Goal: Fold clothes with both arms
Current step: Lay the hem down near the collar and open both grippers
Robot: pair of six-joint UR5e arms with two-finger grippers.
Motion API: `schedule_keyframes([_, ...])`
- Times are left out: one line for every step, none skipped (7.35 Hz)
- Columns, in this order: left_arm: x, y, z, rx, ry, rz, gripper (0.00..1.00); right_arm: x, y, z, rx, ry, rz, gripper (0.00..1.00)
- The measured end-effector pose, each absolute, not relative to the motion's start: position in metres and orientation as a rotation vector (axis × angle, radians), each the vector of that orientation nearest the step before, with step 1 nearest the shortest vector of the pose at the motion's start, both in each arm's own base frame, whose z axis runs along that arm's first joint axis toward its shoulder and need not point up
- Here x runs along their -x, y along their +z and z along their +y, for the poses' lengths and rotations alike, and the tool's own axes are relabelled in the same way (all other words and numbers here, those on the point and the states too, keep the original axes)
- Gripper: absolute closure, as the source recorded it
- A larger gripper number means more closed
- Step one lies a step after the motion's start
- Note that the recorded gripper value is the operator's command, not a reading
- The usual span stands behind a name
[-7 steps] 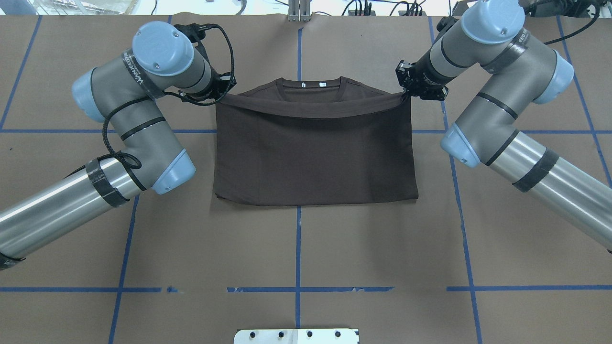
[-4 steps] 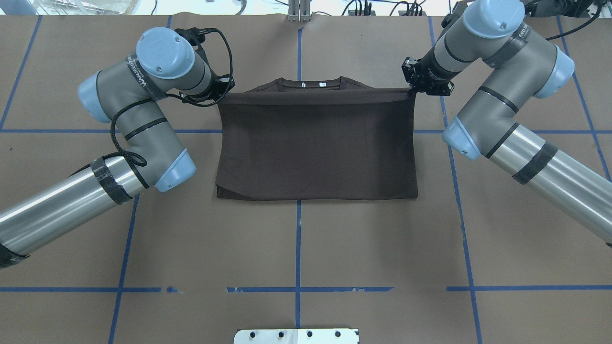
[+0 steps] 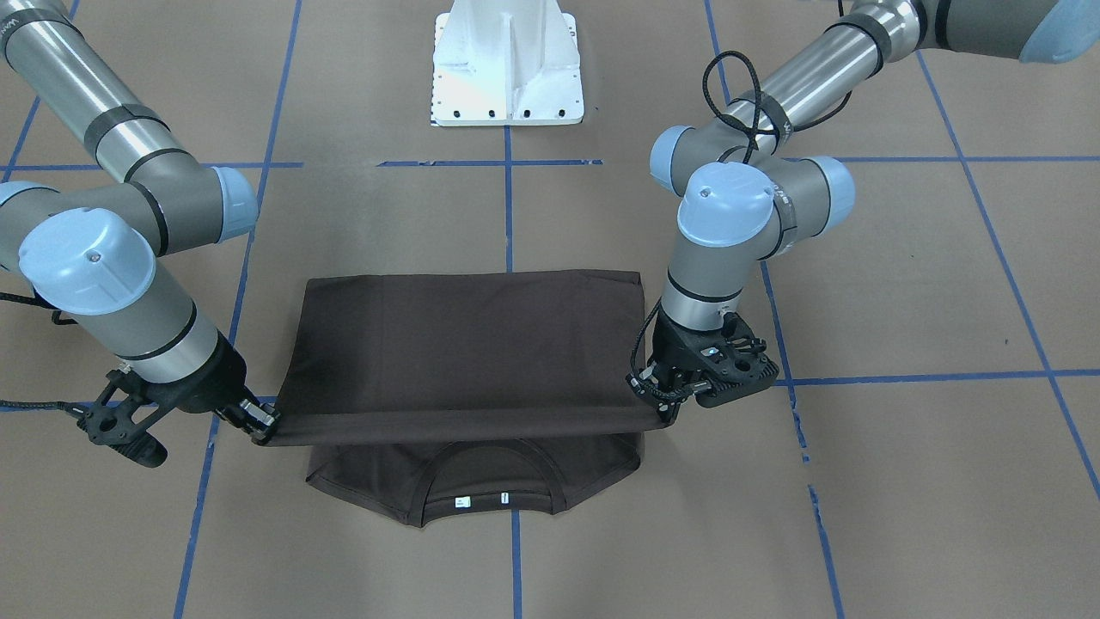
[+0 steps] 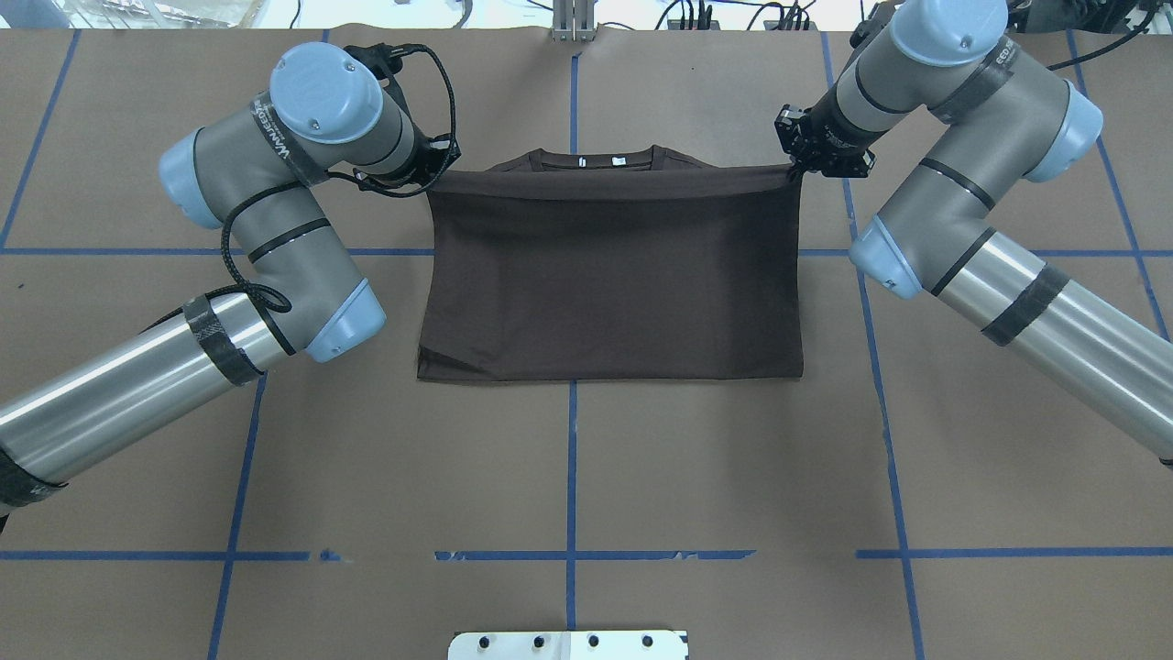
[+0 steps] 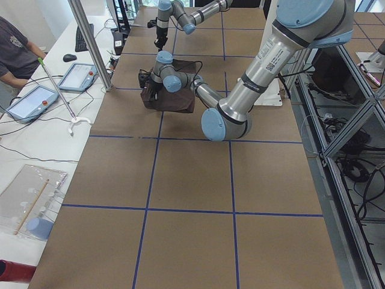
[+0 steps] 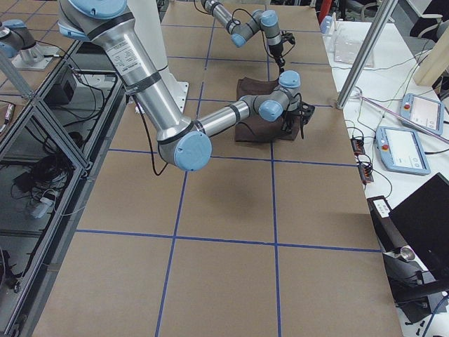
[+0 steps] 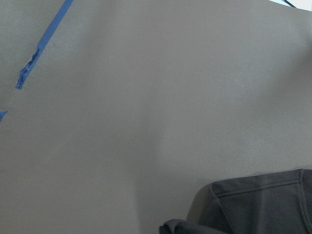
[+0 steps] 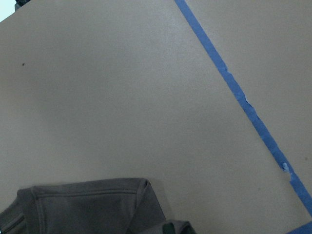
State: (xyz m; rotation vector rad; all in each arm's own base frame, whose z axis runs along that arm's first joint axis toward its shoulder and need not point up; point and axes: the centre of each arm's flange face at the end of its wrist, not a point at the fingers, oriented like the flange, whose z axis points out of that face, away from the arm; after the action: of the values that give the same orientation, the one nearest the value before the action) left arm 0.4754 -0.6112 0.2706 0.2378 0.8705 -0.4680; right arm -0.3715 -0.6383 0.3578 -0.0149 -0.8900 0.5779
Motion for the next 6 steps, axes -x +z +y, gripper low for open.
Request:
schedule_keyframes([-0.476,0.269,-0.611,-0.237,-0.469,0.873,1.0,0.376,0.354,-0.638,0.014,0.571,-0.894,1.0])
schedule_keyframes([-0.476,0.268,-0.612,-0.238,-0.469,0.875,1.0,0.379,0.35,-0.638,0.011,0.565,-0.899,1.0])
schedule_keyframes([-0.476,0.266,-0.612,-0.239,-0.47,0.876,0.95,0.382,0.348,-0.638,0.006,0.558,-0.909,1.0])
schedule_keyframes([-0.476,0.265,-0.612,-0.239,-0.473,0.878,0.43,0.383,0.352,-0.639,-0.002,0.552,-0.923,0.42])
schedule_keyframes([-0.476,0.263,-0.612,-0.235,-0.489,0.885,0.01,0.385,0.359,-0.641,-0.006,0.548,-0.931,0.0])
schedule_keyframes([-0.476,0.262,-0.614,-0.23,-0.51,0.893,0.0,0.385,0.363,-0.642,-0.006,0.547,-0.936,0.0])
